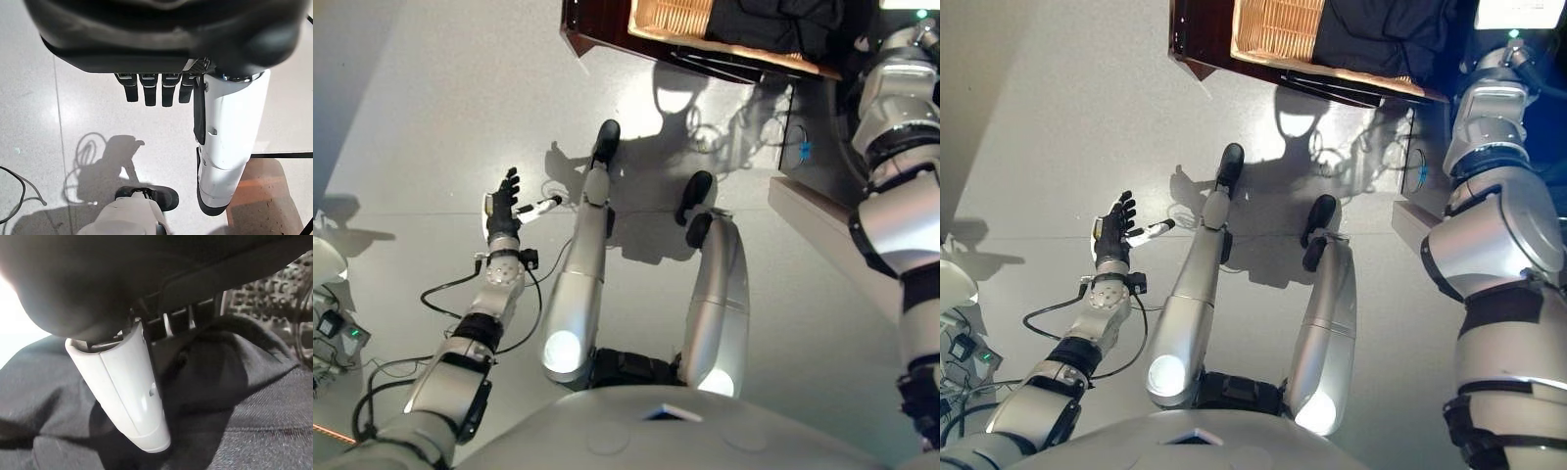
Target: Pick up the clothes and place them into the washing machine
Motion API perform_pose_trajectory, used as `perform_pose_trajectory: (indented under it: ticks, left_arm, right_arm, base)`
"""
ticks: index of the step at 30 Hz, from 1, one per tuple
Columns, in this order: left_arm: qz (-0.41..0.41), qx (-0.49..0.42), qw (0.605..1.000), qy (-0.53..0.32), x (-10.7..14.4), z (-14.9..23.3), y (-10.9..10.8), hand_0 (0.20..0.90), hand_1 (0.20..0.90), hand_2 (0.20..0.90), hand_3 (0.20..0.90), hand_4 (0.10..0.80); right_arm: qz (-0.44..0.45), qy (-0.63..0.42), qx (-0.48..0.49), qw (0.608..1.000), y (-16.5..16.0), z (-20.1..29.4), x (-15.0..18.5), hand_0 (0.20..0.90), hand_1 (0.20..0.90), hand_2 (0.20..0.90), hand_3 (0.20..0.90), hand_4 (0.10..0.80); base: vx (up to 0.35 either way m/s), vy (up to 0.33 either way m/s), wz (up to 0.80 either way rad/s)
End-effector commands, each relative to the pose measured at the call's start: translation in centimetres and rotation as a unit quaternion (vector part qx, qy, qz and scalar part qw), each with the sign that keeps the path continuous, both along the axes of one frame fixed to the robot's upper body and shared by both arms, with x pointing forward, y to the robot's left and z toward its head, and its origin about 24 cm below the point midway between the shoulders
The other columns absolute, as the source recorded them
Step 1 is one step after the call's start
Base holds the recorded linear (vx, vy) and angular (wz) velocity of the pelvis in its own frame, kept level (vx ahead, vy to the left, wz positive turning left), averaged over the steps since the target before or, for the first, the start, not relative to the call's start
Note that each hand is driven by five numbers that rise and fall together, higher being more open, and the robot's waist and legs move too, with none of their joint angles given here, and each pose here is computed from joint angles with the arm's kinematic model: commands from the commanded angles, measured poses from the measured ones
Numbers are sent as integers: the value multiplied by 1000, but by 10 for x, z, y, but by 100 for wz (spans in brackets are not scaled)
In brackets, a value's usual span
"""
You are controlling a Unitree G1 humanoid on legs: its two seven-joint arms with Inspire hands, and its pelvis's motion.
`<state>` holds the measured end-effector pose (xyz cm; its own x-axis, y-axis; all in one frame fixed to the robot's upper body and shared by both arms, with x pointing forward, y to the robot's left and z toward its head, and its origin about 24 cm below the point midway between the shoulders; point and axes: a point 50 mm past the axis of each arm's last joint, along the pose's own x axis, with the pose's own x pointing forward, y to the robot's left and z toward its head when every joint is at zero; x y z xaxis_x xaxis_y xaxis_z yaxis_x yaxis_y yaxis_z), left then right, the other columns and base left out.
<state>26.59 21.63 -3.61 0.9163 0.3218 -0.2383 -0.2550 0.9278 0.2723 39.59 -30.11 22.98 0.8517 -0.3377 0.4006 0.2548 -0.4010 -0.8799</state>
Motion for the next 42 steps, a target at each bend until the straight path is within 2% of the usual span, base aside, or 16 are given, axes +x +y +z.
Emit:
perform_pose_trajectory:
  ticks: [1, 8, 15, 16, 17, 18, 19, 21, 22, 23, 24, 25, 34, 36, 41, 42]
  left_arm:
    - [58, 32, 997, -33, -8, 11, 31, 900, 900, 900, 900, 800]
    - [46, 43, 998, -22, -7, 6, 29, 900, 900, 900, 900, 800]
    - [56, 50, 996, 42, -19, -16, 36, 900, 900, 900, 900, 800]
    - [56, 51, 996, 42, -19, -16, 36, 900, 900, 900, 900, 800]
    - [60, 51, 995, 60, -24, -22, 39, 900, 900, 900, 900, 800]
    - [60, 51, 995, 60, -25, -22, 39, 900, 900, 900, 900, 800]
    - [57, 53, 995, 67, -26, -24, 40, 900, 900, 900, 900, 800]
    - [40, 59, 994, 80, -32, -28, 40, 900, 900, 900, 900, 800]
    - [40, 60, 994, 80, -32, -28, 40, 900, 900, 900, 900, 800]
    - [38, 56, 994, 82, -34, -30, 39, 900, 900, 900, 900, 800]
    - [38, 56, 994, 82, -34, -30, 39, 900, 900, 900, 900, 800]
    - [24, 62, 993, 98, -38, -35, 36, 900, 900, 900, 900, 800]
    - [-81, 76, 991, 75, -38, -31, 10, 900, 900, 900, 900, 800]
    - [-88, 81, 990, 72, -36, -29, 9, 900, 900, 900, 900, 800]
    - [-170, 135, 976, 6, -8, -2, -14, 900, 900, 900, 900, 800]
    - [-217, 158, 963, -19, 3, 8, -30, 900, 900, 900, 900, 800]
  right_arm:
    - [-42, -97, 12, 994, -27, 38, -15, 200, 200, 200, 200, 300]
    - [-18, -183, 119, 976, -32, 40, -20, 200, 200, 200, 200, 300]
    - [95, -255, 304, 913, 3, 32, -4, 200, 200, 200, 200, 300]
    - [95, -255, 304, 913, 3, 31, -4, 200, 200, 200, 200, 300]
    - [122, -277, 380, 874, 9, 23, -2, 200, 200, 200, 200, 300]
    - [121, -277, 380, 874, 9, 22, -2, 200, 200, 200, 200, 300]
    - [145, -283, 411, 854, 15, 21, -1, 200, 200, 200, 200, 300]
    - [185, -294, 508, 788, 23, -3, -3, 200, 200, 200, 200, 300]
    - [185, -294, 508, 788, 22, -3, -3, 200, 200, 200, 200, 300]
    - [197, -301, 541, 761, 26, -13, -5, 200, 200, 200, 200, 300]
    - [196, -301, 541, 761, 26, -13, -5, 200, 200, 200, 200, 300]
    - [218, -289, 593, 719, 32, -34, -10, 200, 200, 200, 200, 300]
    - [278, -213, 671, 653, 50, -95, -44, 200, 200, 200, 200, 300]
    - [284, -202, 671, 655, 53, -98, -48, 200, 200, 200, 200, 300]
    - [327, -160, 669, 648, 69, -99, -53, 200, 200, 200, 200, 300]
    - [348, -151, 663, 646, 76, -90, -49, 200, 200, 200, 200, 300]
  base:
    - [17, 24, -5]
    - [-15, 33, -4]
    - [77, 43, -8]
    - [92, 51, -15]
    - [55, 33, -9]
    - [94, 52, -5]
    - [84, 45, 0]
    - [132, 81, -2]
    - [112, 64, -9]
    - [41, 20, -13]
    - [141, 62, -14]
    - [140, 49, -9]
    - [138, 38, -10]
    - [93, 23, -17]
    - [98, 47, -24]
    - [28, 32, -24]
